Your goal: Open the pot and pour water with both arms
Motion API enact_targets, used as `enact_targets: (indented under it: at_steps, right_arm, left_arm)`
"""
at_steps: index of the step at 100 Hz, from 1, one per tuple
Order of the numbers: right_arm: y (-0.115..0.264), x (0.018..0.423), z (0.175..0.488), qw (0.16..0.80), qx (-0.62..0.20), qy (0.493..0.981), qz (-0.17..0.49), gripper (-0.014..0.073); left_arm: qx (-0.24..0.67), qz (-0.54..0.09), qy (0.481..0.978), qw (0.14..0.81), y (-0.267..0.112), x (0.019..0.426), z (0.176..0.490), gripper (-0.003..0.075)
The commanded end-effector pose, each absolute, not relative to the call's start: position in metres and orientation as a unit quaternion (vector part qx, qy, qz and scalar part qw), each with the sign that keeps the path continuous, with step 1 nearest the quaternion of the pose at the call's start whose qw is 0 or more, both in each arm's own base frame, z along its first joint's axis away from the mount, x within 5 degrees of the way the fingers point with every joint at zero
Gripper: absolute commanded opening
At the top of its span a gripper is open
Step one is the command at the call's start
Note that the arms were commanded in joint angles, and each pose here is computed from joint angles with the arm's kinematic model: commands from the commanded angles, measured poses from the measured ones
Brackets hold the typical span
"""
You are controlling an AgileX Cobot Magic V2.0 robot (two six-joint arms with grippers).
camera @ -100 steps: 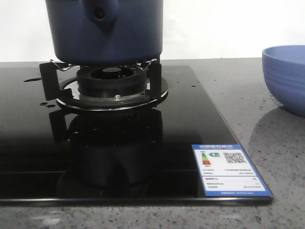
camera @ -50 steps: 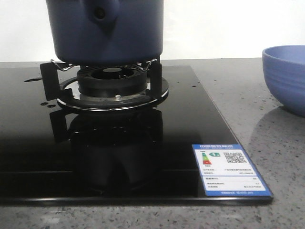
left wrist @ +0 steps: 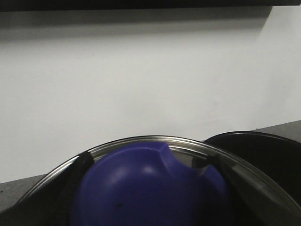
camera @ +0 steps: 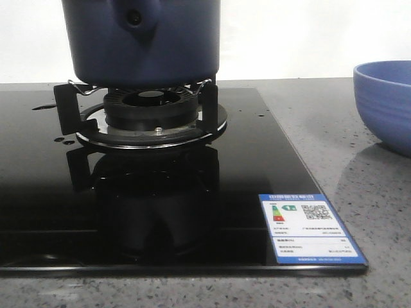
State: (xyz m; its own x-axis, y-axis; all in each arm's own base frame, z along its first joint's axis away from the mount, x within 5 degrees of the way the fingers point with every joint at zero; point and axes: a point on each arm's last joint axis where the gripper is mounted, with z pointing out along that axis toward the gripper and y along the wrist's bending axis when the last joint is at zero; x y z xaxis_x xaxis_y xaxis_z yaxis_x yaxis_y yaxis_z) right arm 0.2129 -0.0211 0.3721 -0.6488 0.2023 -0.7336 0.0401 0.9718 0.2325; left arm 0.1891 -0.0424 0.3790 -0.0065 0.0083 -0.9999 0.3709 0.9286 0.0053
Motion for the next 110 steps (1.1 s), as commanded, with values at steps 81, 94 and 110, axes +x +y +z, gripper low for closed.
enact_targets:
  at_steps: [81,94,110]
  right_arm:
    - [-0.041,0.252,0.311,0.229,0.126,0.962,0.078,0.0344]
    - [-0.039,0.257,0.304,0.221,0.135,0.961,0.095,0.0296]
    - [-0.037,0.262,0.297,0.211,0.128,0.962,0.117,0.0116]
  left_arm:
    - [0.147,-0.178,0.663,0.713,-0.055,0.173,0.400,0.0189]
    - [0.147,-0.178,0.663,0.713,-0.055,0.173,0.400,0.0189]
    - [0.147,-0.178,0.663,0.713,-0.055,0.173,0.400,0.0189]
